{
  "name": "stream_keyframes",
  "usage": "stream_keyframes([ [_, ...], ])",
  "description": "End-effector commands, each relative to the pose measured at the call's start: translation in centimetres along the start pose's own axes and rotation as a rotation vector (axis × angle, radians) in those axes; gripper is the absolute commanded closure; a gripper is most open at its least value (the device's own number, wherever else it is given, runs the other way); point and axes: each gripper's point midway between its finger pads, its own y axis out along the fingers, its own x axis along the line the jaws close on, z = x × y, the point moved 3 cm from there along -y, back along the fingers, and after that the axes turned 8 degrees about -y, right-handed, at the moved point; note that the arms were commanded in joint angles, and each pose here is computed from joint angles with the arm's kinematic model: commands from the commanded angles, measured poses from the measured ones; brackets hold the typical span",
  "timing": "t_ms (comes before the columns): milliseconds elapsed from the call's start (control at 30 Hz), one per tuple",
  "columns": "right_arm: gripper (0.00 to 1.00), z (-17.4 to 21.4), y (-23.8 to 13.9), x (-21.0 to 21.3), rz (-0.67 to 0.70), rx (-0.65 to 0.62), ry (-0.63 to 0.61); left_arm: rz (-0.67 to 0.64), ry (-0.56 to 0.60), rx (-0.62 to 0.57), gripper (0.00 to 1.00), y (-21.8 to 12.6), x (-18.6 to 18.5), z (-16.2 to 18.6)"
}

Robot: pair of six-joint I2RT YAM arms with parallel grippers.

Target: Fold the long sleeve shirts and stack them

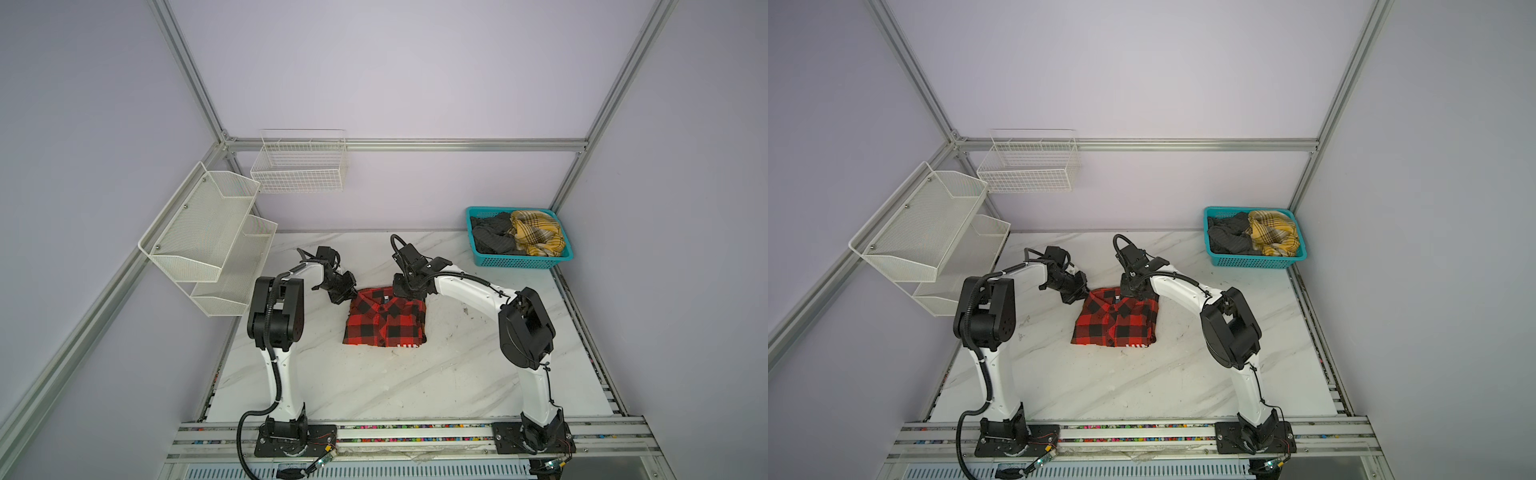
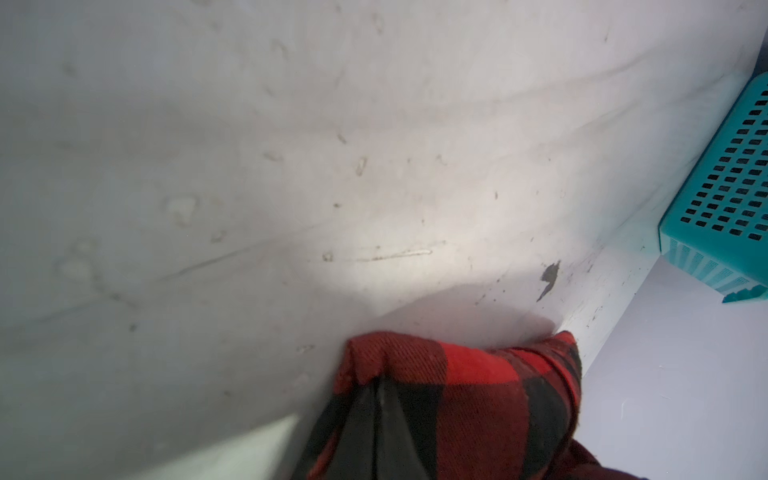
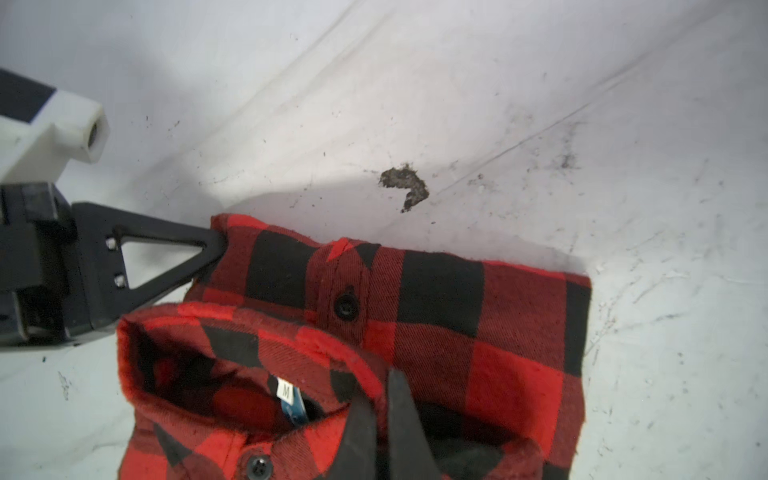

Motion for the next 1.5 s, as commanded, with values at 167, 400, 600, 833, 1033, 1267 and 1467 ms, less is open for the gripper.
stream_keyframes([
  [167,1.00,-1.2,0.6,-4.2,0.118,-0.025,0.166,-0.090,0.000,0.027,1.00,0.5,3.0,1.9],
  [400,1.00,-1.6,3.7,-3.3,0.097,0.021,0.126,-0.081,0.012,0.009,0.95,-0.4,2.2,1.8],
  [600,0.66,-2.7,3.9,-2.7,0.082,0.016,0.090,-0.033,0.045,-0.153,0.62,-7.7,-2.4,1.3],
  [833,0.49,-5.1,-0.9,-1.3,0.041,-0.046,0.021,0.011,0.149,-0.118,0.67,-10.5,-6.5,7.9],
  [1033,0.44,-2.4,-3.9,-2.0,-0.001,0.007,-0.010,0.010,0.142,0.030,0.76,-7.6,-5.4,13.5],
  [1267,0.64,1.7,-1.7,-3.1,-0.033,0.109,-0.042,-0.049,0.118,-0.001,0.82,-5.1,-4.8,10.8],
  [1467,0.80,3.1,2.9,-4.5,0.009,0.152,-0.077,-0.148,0.062,-0.004,0.86,-2.5,-1.9,9.4],
])
